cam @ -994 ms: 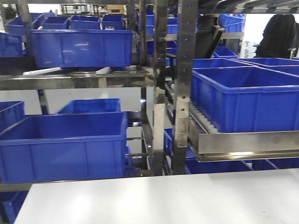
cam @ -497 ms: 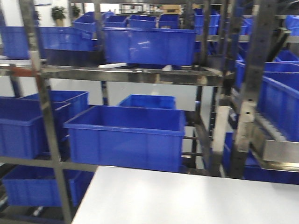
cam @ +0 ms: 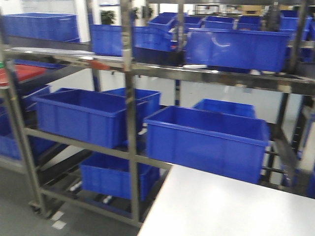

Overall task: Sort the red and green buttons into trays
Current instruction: 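Drive the base to the shelf with green and red trays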

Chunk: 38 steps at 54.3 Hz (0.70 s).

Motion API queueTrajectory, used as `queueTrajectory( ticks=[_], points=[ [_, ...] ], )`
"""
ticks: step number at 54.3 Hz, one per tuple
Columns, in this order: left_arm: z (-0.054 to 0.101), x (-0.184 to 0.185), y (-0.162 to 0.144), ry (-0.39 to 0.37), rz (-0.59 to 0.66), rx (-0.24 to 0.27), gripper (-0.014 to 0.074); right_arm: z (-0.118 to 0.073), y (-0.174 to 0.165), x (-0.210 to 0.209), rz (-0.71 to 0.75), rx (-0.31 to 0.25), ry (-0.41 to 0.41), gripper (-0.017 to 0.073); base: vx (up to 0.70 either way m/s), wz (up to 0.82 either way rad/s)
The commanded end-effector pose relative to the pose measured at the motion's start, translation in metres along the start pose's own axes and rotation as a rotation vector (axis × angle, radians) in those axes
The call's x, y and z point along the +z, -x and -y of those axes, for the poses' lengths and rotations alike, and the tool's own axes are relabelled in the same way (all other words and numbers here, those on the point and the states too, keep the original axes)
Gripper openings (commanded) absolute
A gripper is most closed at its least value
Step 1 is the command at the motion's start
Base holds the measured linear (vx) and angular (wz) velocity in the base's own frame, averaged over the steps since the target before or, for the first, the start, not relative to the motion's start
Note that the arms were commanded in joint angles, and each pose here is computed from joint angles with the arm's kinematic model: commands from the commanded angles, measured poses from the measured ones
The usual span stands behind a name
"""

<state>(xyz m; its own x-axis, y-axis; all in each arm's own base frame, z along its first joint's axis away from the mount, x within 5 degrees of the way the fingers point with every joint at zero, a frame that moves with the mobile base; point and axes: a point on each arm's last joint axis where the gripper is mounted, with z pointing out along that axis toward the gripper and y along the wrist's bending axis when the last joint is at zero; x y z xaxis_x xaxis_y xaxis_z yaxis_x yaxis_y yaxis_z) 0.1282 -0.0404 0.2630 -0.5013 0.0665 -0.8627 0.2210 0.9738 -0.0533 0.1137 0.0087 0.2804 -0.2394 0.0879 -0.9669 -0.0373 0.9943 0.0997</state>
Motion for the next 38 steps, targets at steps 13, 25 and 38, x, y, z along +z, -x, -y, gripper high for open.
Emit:
queueTrajectory(
  ticks=[13,25,38],
  points=[
    [0.0041,-0.0042,0.0155,-0.036,0.096,0.002,0.0,-0.0045,0.0175,-0.0025,0.107,-0.013,0.041,-0.0011,-0.13,0.58],
    [0.004,-0.0042,0.0155,-0.036,0.095,0.002,0.0,-0.0045,0.0175,-0.0025,0.107,-0.013,0.041,-0.0011,-0.14,0.54],
    [0.004,-0.0042,0.0155,-0.036,0.095,0.002,0.0,-0.0045,0.0175,-0.0025,0.107,-0.013,0.041,-0.0011,-0.14,0.55]
  ],
)
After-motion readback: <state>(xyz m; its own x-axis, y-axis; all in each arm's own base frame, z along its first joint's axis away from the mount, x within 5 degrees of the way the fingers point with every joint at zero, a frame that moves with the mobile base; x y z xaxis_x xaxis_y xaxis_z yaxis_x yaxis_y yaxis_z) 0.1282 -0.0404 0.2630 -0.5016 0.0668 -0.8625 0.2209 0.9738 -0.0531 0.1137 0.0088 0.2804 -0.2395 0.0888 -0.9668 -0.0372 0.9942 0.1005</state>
